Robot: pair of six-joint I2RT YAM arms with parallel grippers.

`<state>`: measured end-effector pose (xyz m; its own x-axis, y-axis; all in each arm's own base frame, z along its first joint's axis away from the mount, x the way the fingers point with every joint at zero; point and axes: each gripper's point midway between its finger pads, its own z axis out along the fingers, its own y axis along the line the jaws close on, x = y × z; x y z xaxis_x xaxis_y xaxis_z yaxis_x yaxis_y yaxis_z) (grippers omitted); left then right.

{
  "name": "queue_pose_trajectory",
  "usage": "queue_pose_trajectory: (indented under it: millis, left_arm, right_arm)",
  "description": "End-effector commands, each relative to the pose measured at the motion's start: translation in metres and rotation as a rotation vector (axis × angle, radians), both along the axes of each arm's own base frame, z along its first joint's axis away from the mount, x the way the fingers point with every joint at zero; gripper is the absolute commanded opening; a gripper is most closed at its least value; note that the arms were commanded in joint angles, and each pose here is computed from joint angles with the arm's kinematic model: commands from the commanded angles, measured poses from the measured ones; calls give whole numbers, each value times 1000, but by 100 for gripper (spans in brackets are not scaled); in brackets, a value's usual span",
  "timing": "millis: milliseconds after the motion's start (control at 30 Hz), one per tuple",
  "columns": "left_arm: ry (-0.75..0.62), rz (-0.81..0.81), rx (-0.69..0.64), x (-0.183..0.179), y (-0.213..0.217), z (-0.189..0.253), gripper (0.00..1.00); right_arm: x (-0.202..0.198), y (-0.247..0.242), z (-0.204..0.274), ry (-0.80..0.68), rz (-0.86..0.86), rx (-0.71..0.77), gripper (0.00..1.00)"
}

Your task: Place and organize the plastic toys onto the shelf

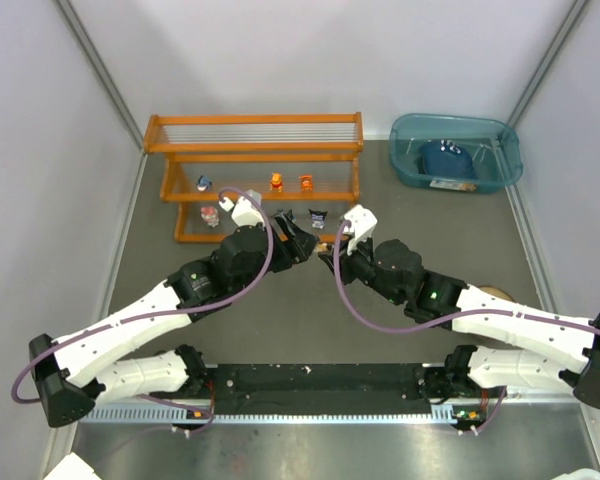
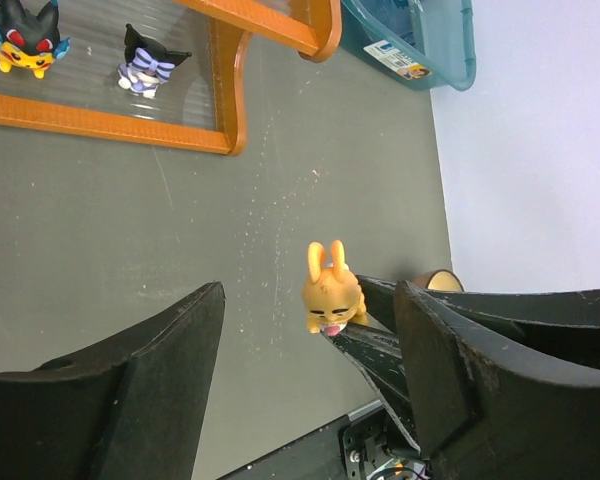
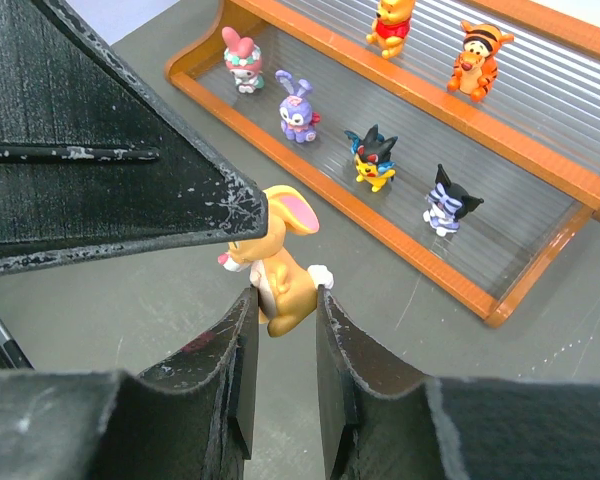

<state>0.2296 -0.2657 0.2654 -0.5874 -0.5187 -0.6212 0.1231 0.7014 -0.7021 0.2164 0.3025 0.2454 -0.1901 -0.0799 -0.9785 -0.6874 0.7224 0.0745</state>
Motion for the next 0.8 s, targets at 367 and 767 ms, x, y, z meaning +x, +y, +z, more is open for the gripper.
queue_pose_trajectory:
  millis: [367,767]
  left_arm:
    - [-23,-2,-45,2,-14,22,61]
    - [-29,-22,-45,4,-22,23,52]
  right_arm:
    - [-4,4,37,-42,21,88,0]
    - [-5,5,33,-39,32,75,0]
